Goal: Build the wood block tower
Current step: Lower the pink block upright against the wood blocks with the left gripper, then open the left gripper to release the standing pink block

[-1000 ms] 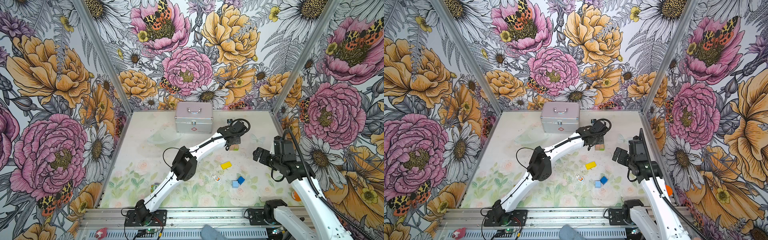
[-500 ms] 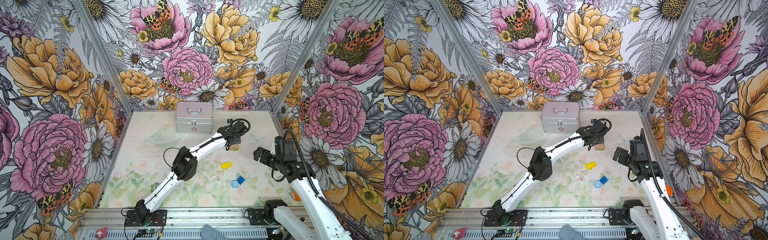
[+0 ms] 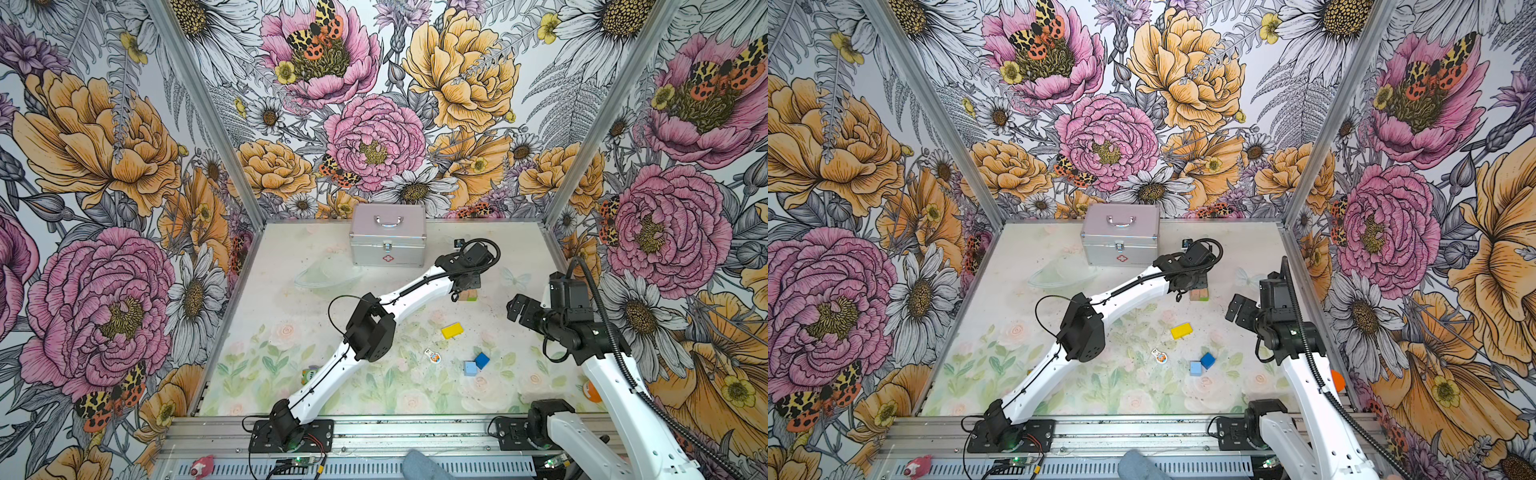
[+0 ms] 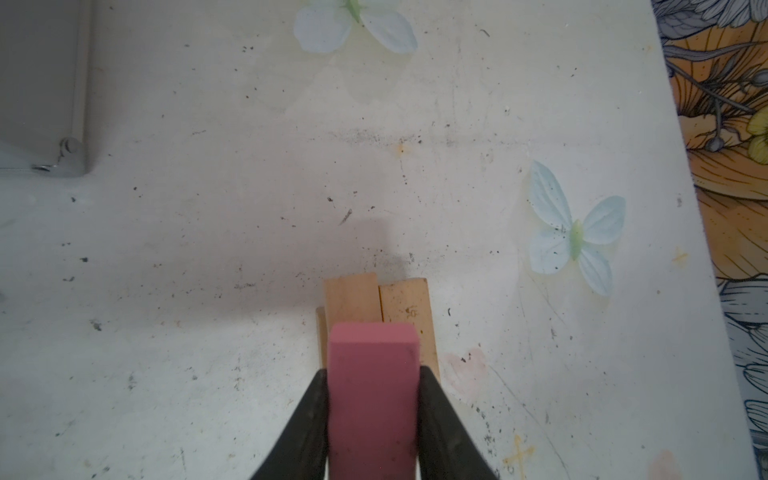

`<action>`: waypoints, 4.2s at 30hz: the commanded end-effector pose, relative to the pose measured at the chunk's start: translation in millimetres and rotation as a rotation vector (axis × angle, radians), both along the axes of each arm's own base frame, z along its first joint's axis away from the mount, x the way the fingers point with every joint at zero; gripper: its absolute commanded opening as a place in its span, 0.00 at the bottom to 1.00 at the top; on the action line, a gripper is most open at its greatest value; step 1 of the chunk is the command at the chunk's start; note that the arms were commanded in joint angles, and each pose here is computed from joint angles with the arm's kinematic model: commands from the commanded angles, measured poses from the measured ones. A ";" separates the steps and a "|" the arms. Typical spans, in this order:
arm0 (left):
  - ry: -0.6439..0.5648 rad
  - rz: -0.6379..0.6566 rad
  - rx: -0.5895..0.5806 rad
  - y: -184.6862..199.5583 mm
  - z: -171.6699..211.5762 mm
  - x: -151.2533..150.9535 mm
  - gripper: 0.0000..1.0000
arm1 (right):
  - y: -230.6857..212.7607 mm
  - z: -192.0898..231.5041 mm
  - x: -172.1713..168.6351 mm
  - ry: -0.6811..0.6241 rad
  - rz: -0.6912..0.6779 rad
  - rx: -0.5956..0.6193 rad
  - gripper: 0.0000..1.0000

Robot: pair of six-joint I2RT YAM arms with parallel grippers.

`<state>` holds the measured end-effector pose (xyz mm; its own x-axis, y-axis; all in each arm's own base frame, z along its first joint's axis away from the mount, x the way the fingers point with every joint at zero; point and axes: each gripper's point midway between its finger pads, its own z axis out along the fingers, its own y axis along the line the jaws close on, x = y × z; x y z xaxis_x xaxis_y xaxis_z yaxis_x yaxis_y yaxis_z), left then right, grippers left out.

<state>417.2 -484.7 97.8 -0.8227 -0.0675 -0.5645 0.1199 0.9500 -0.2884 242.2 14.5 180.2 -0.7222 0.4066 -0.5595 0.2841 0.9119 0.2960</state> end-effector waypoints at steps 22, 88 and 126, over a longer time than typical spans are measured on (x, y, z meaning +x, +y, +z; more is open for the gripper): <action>-0.018 0.016 0.006 3.9 -3.6 13.9 0.37 | -1.8 -2.0 6.4 -0.009 0.003 0.016 1.00; 0.018 -0.017 -0.025 -1.8 -9.5 13.3 0.48 | -0.4 -3.0 6.9 -0.007 0.013 0.043 1.00; 0.020 -0.029 -0.049 -6.7 -2.6 11.5 0.48 | 0.0 -3.6 7.4 -0.009 0.016 0.050 1.00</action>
